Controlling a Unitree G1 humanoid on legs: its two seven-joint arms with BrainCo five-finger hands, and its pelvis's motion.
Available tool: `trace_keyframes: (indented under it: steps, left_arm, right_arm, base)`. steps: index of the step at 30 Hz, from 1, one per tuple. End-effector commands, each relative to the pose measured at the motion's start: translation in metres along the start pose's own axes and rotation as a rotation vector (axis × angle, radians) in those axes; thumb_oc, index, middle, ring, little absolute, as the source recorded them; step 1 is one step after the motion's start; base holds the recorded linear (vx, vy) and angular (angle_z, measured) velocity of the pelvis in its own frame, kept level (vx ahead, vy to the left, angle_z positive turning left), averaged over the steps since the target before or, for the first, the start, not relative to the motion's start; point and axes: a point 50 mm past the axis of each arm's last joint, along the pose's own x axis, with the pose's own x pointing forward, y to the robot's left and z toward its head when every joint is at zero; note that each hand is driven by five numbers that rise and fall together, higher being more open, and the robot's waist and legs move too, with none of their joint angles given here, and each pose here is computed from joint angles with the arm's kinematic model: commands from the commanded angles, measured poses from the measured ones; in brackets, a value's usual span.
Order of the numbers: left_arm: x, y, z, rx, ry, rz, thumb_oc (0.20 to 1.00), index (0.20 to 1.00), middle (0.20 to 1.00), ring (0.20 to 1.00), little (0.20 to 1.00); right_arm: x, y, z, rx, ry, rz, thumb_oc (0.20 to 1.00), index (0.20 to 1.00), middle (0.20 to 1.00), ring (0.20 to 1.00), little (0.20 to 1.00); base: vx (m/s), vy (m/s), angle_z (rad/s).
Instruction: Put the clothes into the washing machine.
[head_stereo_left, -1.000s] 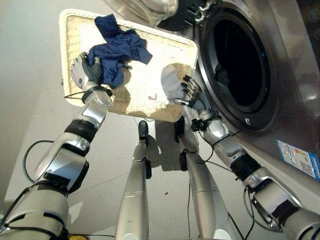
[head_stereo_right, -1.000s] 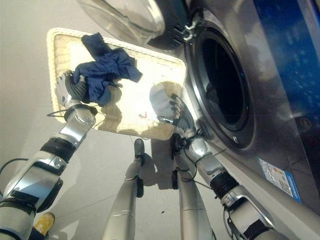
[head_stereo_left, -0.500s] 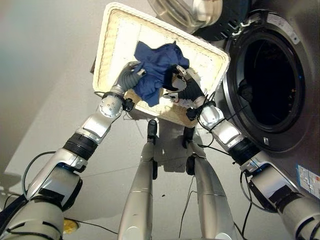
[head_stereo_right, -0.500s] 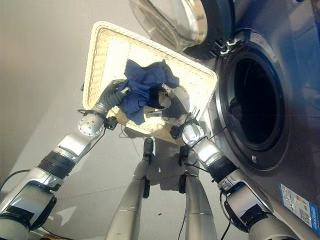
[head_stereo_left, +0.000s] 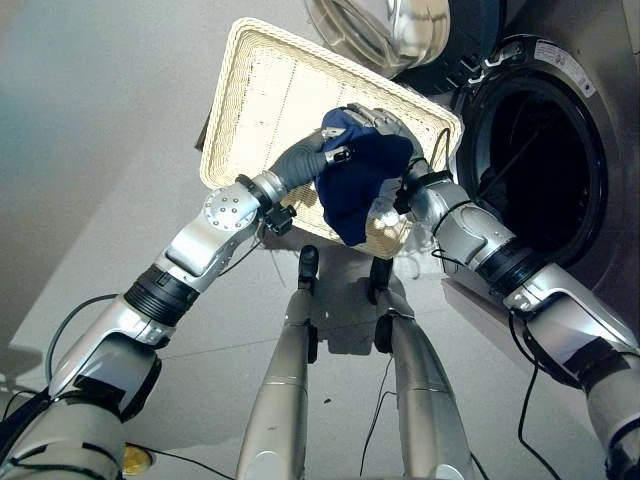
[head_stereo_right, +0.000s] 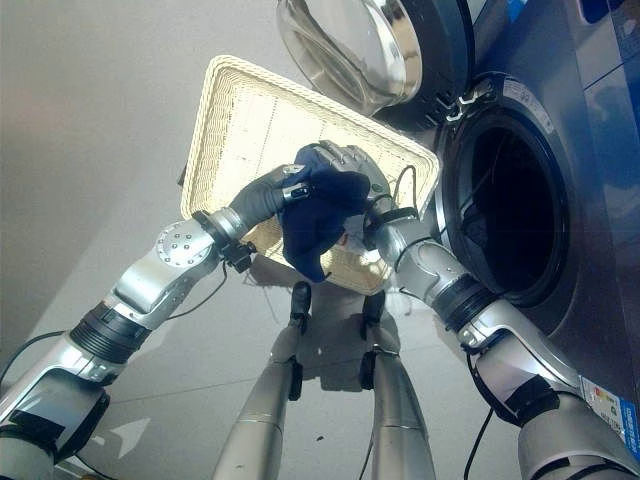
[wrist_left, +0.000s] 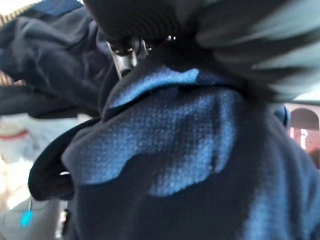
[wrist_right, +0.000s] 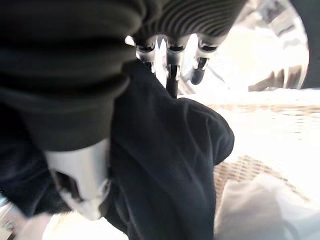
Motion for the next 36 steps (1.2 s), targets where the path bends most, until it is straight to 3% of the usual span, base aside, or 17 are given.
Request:
trace_keyframes:
  steps: [1, 2, 3, 4, 5, 7, 10, 16, 22, 23, 26, 28, 30, 32, 33, 36]
  left_arm:
    - [0.019, -0.041, 0.055, -0.073, -0.294, -0.235, 0.200, 0.200, 0.200, 0.200, 0.200]
    - [0.019, -0.042, 0.055, -0.083, -0.297, -0.242, 0.200, 0.200, 0.200, 0.200, 0.200]
    - [0.020, -0.051, 0.056, -0.163, -0.315, -0.300, 0.200, 0.200, 0.200, 0.200, 0.200]
    - [0.020, -0.053, 0.057, -0.178, -0.322, -0.313, 0.200, 0.200, 0.200, 0.200, 0.200]
    - [0.020, -0.055, 0.057, -0.196, -0.327, -0.322, 0.200, 0.200, 0.200, 0.200, 0.200]
    - [0.020, -0.058, 0.058, -0.259, -0.353, -0.324, 0.200, 0.200, 0.200, 0.200, 0.200]
    - [0.021, -0.057, 0.056, -0.316, -0.373, -0.304, 0.200, 0.200, 0.200, 0.200, 0.200]
    - [0.011, -0.027, 0.045, -0.395, -0.439, -0.001, 0.200, 0.200, 0.200, 0.200, 0.200]
    - [-0.004, -0.007, 0.024, -0.441, -0.416, 0.271, 0.200, 0.200, 0.200, 0.200, 0.200]
    - [-0.010, 0.001, 0.012, -0.449, -0.375, 0.390, 1.000, 1.000, 1.000, 1.000, 1.000]
    - [-0.022, 0.013, -0.010, -0.367, -0.277, 0.632, 1.000, 1.000, 1.000, 1.000, 1.000]
    - [-0.026, 0.017, -0.015, -0.309, -0.251, 0.705, 1.000, 1.000, 1.000, 1.000, 1.000]
    - [-0.039, 0.034, -0.028, -0.054, -0.108, 0.960, 1.000, 1.000, 1.000, 1.000, 1.000]
    - [-0.044, 0.040, -0.035, -0.018, -0.049, 1.024, 1.000, 1.000, 1.000, 1.000, 1.000]
    - [-0.050, 0.048, -0.043, 0.092, 0.023, 1.096, 1.000, 1.000, 1.000, 1.000, 1.000]
    - [-0.055, 0.057, -0.056, 0.122, 0.150, 1.155, 1.000, 1.000, 1.000, 1.000, 1.000]
  right_arm:
    - [0.013, -0.012, 0.016, 0.010, -0.057, -0.038, 1.000, 1.000, 1.000, 1.000, 1.000]
    - [0.013, -0.011, 0.017, 0.018, -0.057, -0.028, 1.000, 1.000, 1.000, 1.000, 1.000]
    - [0.012, -0.001, 0.023, 0.103, -0.061, 0.069, 0.765, 0.765, 0.765, 0.765, 0.765]
    - [0.012, 0.001, 0.026, 0.160, -0.063, 0.092, 0.288, 0.288, 0.288, 0.288, 0.288]
    - [0.010, 0.005, 0.029, 0.240, -0.060, 0.114, 0.200, 0.200, 0.200, 0.200, 0.200]
    - [0.008, 0.014, 0.036, 0.452, -0.037, 0.179, 0.200, 0.200, 0.200, 0.200, 0.200]
    - [0.004, 0.025, 0.040, 0.580, -0.010, 0.237, 0.200, 0.200, 0.200, 0.200, 0.200]
    - [-0.028, 0.075, 0.041, 0.959, 0.137, 0.491, 0.200, 0.200, 0.200, 0.200, 0.200]
    - [-0.045, 0.089, 0.033, 1.213, 0.218, 0.481, 0.200, 0.200, 0.200, 0.200, 0.200]
    - [-0.049, 0.089, 0.030, 1.288, 0.231, 0.456, 0.200, 0.200, 0.200, 0.200, 0.200]
    - [-0.054, 0.087, 0.026, 1.418, 0.240, 0.377, 0.200, 0.200, 0.200, 0.200, 0.200]
    - [-0.055, 0.086, 0.026, 1.449, 0.238, 0.367, 0.200, 0.200, 0.200, 0.200, 0.200]
    - [-0.059, 0.081, 0.024, 1.677, 0.241, 0.314, 0.200, 0.200, 0.200, 0.200, 0.200]
    - [-0.061, 0.080, 0.024, 1.774, 0.240, 0.295, 0.200, 0.200, 0.200, 0.200, 0.200]
    - [-0.063, 0.077, 0.023, 1.876, 0.221, 0.252, 0.200, 0.200, 0.200, 0.200, 0.200]
    - [-0.064, 0.067, 0.017, 2.061, 0.185, 0.134, 0.200, 0.200, 0.200, 0.200, 0.200]
  base:
    - [0.00, 0.000, 0.00]
    - [0.00, 0.000, 0.00]
    - [0.00, 0.000, 0.00]
    - [0.00, 0.000, 0.00]
    - [0.00, 0.000, 0.00]
    - [0.00, 0.000, 0.00]
    - [0.01, -0.001, -0.01]
    - [0.03, -0.027, -0.04]
    - [0.04, -0.022, -0.09]
    - [0.04, -0.032, -0.13]
    - [0.03, -0.045, -0.11]
    - [0.02, -0.037, -0.06]
    - [0.04, -0.055, -0.09]
    - [0.04, -0.027, -0.08]
    - [0.04, -0.017, -0.06]
    - [0.04, 0.001, -0.04]
